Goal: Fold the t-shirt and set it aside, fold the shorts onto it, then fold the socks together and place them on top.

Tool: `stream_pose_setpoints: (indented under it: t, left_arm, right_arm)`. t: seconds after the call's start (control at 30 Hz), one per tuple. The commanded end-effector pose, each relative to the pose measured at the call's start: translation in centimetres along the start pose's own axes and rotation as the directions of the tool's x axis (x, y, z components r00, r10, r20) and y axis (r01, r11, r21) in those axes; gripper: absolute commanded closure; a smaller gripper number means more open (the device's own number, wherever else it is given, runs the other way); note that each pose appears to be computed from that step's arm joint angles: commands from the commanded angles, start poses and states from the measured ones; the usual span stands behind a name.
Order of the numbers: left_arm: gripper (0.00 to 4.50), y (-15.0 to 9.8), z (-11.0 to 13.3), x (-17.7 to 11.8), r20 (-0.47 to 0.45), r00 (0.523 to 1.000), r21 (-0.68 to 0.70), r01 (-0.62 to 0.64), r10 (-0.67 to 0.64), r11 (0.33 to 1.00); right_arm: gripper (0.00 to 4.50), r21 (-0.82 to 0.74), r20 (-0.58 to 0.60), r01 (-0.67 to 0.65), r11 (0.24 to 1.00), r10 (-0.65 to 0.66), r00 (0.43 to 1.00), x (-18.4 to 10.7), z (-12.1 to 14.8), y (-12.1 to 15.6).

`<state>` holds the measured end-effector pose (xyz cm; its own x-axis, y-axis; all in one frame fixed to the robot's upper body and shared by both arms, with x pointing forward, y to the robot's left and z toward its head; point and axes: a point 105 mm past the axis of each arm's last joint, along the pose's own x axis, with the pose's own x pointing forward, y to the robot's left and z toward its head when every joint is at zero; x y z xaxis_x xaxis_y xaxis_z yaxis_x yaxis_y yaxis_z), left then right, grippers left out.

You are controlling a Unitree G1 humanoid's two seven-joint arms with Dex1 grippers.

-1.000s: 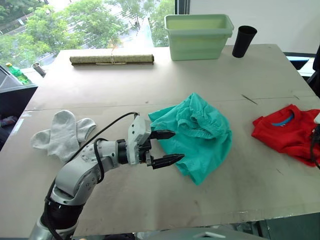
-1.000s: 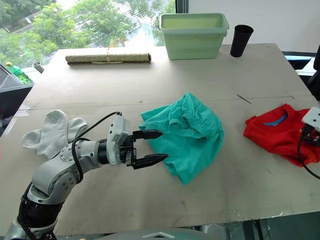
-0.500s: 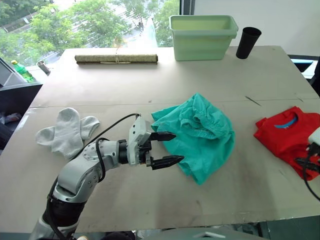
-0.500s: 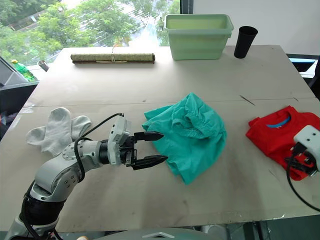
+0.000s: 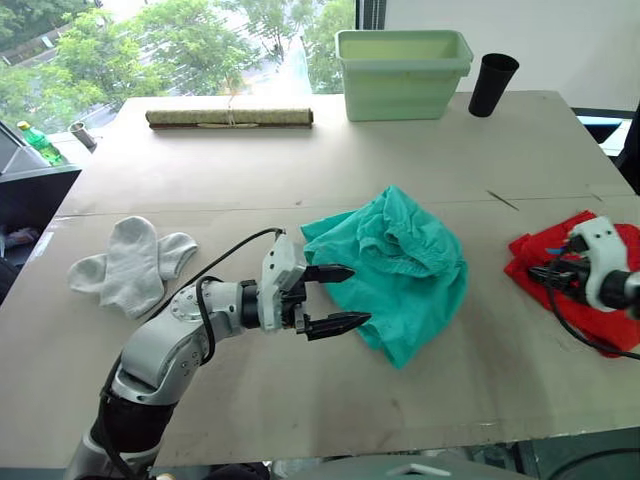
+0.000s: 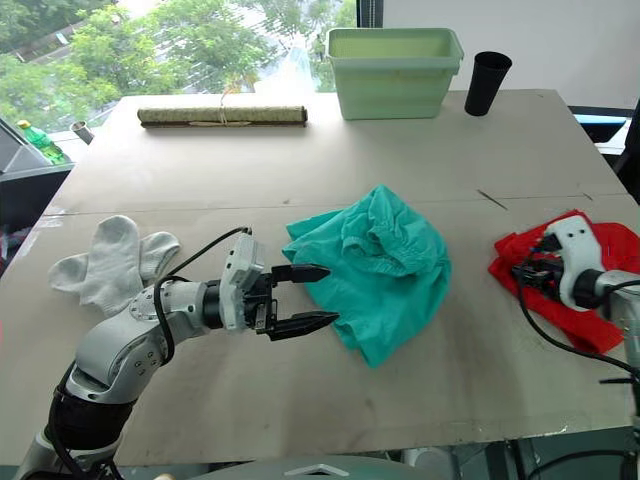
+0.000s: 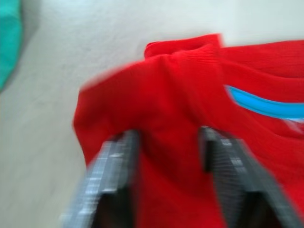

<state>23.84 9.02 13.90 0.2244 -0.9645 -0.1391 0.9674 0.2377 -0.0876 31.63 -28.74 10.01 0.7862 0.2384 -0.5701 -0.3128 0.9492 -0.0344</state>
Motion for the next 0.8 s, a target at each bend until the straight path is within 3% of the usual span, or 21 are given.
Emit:
stream_pose_setpoints:
  t: [0.03,0.17,0.27,0.37,0.4,0.43,0.5,0.57,0.63,0.8]
  left_arm:
    - [0.0,-0.4,0.9,0.2,0.02,1.0,0.036,0.017,-0.018,0.999]
    - [0.0,-0.4,0.9,0.2,0.02,1.0,0.036,0.017,-0.017,0.999]
    - [0.0,-0.3,0.9,-0.1,0.017,1.0,0.033,0.012,-0.012,0.999]
    - [0.0,0.0,0.7,-0.7,0.012,1.0,0.018,-0.009,0.009,1.0]
    - [0.0,0.0,0.6,-0.9,0.011,1.0,0.012,-0.014,0.014,1.0]
    - [0.0,0.3,0.4,-1.3,0.004,0.999,0.005,-0.035,0.035,0.999]
    - [0.0,0.8,0.2,-2.1,-0.008,0.997,0.001,-0.074,0.074,0.997]
    - [0.0,1.1,0.2,-2.7,-0.013,0.995,0.005,-0.095,0.095,0.995]
    - [0.0,1.2,0.4,-3.0,-0.014,0.995,0.011,-0.099,0.099,0.995]
    - [0.0,0.3,0.6,-3.0,-0.039,0.998,0.03,-0.048,0.05,0.998]
  right_arm:
    - [4.27,-0.007,0.035,0.08,0.997,-0.079,0.996,1.6,1.4,-1.4]
    - [4.4,-0.025,0.105,0.141,0.99,-0.138,0.985,2.8,3.7,-2.8]
    - [4.4,-0.071,0.158,0.049,0.996,-0.037,0.987,2.0,5.4,-2.2]
    - [3.58,-0.177,0.211,-0.013,0.984,0.051,0.976,0.1,7.4,-1.0]
    - [3.05,-0.2,0.226,-0.048,0.979,0.094,0.97,-0.5,8.0,-0.2]
    - [2.59,-0.335,0.265,-0.147,0.931,0.243,0.933,-2.0,9.7,3.1]
    - [1.69,-0.562,0.216,-0.245,0.79,0.426,0.878,-4.0,10.2,8.4]
    - [1.14,-0.689,0.158,-0.24,0.684,0.465,0.871,-4.1,9.2,11.2]
    - [0.14,-0.726,0.156,-0.237,0.646,0.489,0.858,-3.9,8.3,12.9]
    - [0.06,-0.76,0.176,-0.202,0.617,0.496,0.85,-2.7,6.8,15.0]
